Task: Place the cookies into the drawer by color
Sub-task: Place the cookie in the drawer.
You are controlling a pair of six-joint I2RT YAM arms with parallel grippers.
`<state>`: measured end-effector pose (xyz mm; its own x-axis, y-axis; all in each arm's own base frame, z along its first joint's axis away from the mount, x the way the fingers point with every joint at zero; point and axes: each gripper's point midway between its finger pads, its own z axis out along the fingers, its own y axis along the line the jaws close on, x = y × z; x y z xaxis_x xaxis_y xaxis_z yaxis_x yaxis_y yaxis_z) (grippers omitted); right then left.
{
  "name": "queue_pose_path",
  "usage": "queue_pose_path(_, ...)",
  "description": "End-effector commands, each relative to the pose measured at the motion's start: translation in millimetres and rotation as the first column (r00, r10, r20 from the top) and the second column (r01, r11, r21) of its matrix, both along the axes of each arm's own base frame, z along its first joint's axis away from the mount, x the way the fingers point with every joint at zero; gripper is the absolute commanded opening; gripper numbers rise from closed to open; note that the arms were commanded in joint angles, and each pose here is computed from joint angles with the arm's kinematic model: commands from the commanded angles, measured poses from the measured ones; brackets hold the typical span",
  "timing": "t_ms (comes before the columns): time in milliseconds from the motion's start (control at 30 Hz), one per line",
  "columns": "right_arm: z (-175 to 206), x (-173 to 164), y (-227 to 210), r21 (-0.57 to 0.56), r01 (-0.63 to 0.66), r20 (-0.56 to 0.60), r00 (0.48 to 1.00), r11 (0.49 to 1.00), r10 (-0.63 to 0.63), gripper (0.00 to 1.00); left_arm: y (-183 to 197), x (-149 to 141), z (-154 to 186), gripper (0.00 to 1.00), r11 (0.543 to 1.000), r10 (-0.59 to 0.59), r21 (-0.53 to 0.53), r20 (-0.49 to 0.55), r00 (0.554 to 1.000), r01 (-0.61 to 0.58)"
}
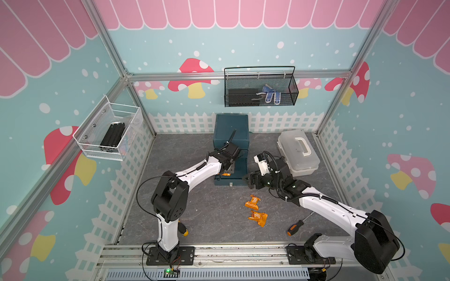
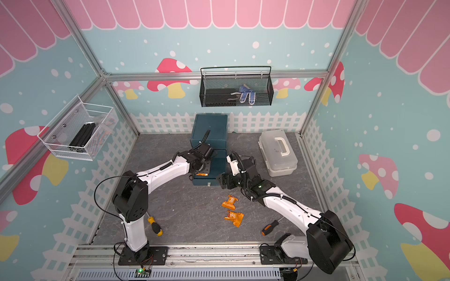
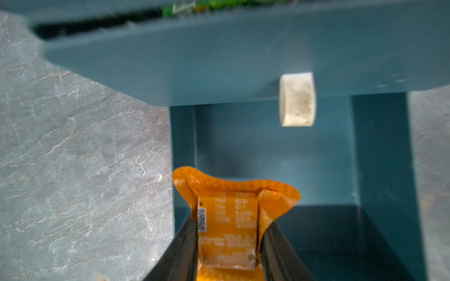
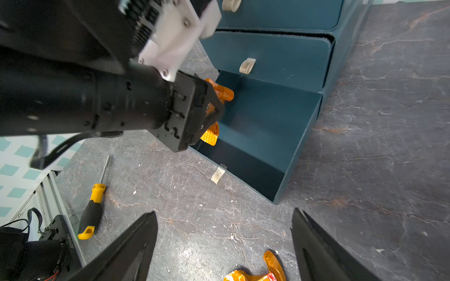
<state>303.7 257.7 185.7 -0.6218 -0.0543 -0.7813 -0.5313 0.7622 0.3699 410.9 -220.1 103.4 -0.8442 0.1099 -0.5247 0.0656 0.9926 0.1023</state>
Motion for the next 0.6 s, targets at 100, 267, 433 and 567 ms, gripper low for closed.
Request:
queue_pose_path(100,-1.1,-1.4,-6.4,-0.021,0.022,0.003,1.000,1.000,-0.022,0.89,3.7,17.5,-14.9,0.43,1.000,0.022,-0.013,0.035,0.999,-0.021)
queue_pose_path(267,-5.3,-1.4,-10.4,-0.039,0.033,0.008,0.999,0.999,-0.033,0.89,1.3,19.2,-31.3,0.43,1.000,0.020,-0.009,0.015,1.000,-0.020)
queue_pose_path(433,-3.6,-1.8,-11.7,-0.042,0.035,0.015,0.999,0.998,-0.035,0.89,3.4,17.5,-48.5,0.43,0.999,0.028,-0.036,-0.007,1.000,-0.028)
queue_pose_path(567,-2.0,-2.2,-15.3,-0.047,0.048,0.027,0.999,0.998,-0.046,0.89,0.3,15.5,-55.3,0.43,0.998,0.020,-0.060,-0.017,1.000,-0.021)
